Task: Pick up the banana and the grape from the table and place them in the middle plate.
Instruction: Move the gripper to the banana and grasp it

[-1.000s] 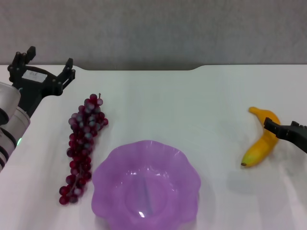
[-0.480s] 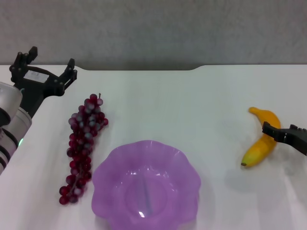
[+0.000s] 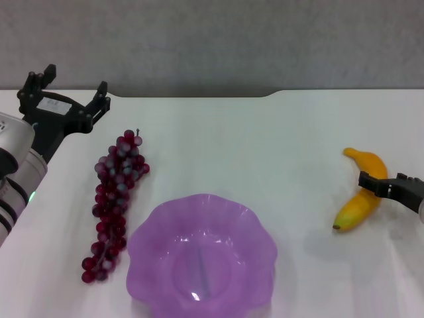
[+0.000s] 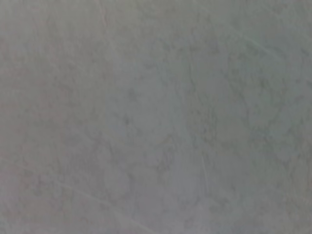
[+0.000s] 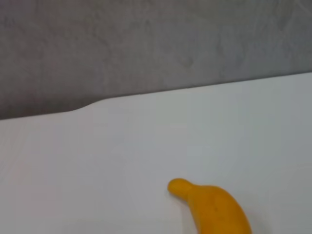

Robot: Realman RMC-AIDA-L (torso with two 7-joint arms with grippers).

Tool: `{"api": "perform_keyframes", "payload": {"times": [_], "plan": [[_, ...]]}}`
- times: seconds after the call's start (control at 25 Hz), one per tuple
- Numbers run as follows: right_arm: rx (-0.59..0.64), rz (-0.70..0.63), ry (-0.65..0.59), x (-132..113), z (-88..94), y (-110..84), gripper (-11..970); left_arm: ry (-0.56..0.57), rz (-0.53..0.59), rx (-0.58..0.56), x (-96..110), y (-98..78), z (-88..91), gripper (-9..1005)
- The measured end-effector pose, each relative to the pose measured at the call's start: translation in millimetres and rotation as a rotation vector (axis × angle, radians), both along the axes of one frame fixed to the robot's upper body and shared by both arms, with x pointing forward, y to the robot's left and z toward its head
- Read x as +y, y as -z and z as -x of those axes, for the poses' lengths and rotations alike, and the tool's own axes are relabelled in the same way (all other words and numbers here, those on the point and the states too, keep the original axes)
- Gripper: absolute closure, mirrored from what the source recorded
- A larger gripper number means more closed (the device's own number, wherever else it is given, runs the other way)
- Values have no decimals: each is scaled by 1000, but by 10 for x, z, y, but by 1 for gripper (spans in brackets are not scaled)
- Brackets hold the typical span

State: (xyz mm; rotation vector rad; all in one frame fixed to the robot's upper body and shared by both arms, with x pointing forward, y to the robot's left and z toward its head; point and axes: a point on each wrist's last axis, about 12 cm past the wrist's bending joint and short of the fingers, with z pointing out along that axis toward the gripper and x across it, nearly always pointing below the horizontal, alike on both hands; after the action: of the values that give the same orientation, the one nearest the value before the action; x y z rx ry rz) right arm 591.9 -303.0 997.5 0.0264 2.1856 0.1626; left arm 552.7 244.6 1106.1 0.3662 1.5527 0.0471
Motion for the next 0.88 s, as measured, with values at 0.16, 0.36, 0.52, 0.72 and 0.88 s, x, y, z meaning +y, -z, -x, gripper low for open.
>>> {"api": "perform_keyframes", "payload": {"times": [0.16, 0.36, 0.52, 0.72, 0.88], "plan": [[17, 22, -10, 16, -23, -3, 69, 0, -1, 0, -1, 0, 0, 110], [20, 27, -12, 21, -34, -8, 71, 1, 0, 0, -2, 0, 0, 110], [28, 33, -8, 22, -43, -8, 72, 1, 0, 0, -5, 1, 1, 110], [30, 35, -8, 21, -45, -8, 283, 0, 0, 2, -1, 7, 7, 110], [37, 43, -9, 20, -45, -5, 304, 1, 0, 3, -4, 9, 9, 111]]}}
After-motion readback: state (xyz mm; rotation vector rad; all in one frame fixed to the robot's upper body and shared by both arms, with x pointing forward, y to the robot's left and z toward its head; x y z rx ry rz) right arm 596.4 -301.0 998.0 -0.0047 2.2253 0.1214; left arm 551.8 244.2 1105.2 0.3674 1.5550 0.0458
